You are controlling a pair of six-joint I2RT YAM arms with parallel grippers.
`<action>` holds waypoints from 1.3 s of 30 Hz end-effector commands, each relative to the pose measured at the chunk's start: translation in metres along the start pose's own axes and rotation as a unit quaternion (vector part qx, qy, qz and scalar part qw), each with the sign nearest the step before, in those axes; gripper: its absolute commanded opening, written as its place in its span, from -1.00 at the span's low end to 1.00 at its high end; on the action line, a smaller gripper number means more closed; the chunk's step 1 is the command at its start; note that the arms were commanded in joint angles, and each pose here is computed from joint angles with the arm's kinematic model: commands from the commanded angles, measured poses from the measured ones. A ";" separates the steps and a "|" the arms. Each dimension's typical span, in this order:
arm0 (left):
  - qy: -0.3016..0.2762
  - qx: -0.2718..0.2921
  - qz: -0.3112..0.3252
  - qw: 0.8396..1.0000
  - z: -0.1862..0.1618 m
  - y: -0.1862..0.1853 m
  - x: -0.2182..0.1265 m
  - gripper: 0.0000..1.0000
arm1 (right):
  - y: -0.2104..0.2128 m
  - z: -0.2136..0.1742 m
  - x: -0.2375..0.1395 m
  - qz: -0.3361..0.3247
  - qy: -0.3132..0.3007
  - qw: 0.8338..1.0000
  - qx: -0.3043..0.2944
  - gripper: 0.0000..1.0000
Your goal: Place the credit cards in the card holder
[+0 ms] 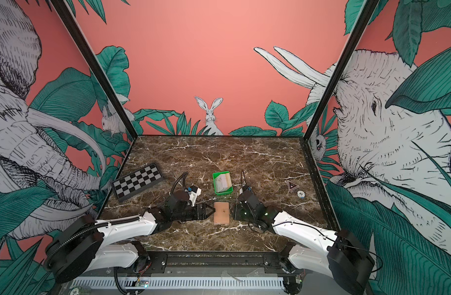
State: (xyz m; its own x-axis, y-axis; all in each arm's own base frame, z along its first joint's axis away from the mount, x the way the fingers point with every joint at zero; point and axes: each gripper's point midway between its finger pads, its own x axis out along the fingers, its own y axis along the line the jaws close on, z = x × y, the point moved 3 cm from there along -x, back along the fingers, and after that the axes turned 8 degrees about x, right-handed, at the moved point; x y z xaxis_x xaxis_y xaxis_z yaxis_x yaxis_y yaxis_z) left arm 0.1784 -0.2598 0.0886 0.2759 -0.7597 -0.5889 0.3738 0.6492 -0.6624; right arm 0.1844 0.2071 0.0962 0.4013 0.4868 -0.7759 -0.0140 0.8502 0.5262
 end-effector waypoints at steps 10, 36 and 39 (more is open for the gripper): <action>-0.015 -0.010 -0.002 1.000 0.000 -0.002 0.009 0.60 | 0.003 -0.005 0.012 0.026 0.004 0.999 -0.034 -0.18; -0.037 0.001 -0.009 0.999 -0.014 0.010 0.006 0.51 | -0.013 -0.014 0.020 0.045 -0.030 0.998 -0.025 -0.20; -0.030 0.002 -0.018 0.999 -0.017 0.007 0.009 0.51 | -0.010 -0.019 0.028 0.057 -0.015 0.998 -0.023 -0.20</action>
State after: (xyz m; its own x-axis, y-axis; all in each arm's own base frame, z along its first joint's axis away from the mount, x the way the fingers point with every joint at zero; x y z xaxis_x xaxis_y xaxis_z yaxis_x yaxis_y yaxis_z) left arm 0.1715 -0.2580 0.0698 0.3198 -0.7670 -0.5562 0.3783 0.6416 -0.6673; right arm 0.1757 0.2036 0.0581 0.4269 0.5312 -0.7318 -0.0758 0.8275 0.5564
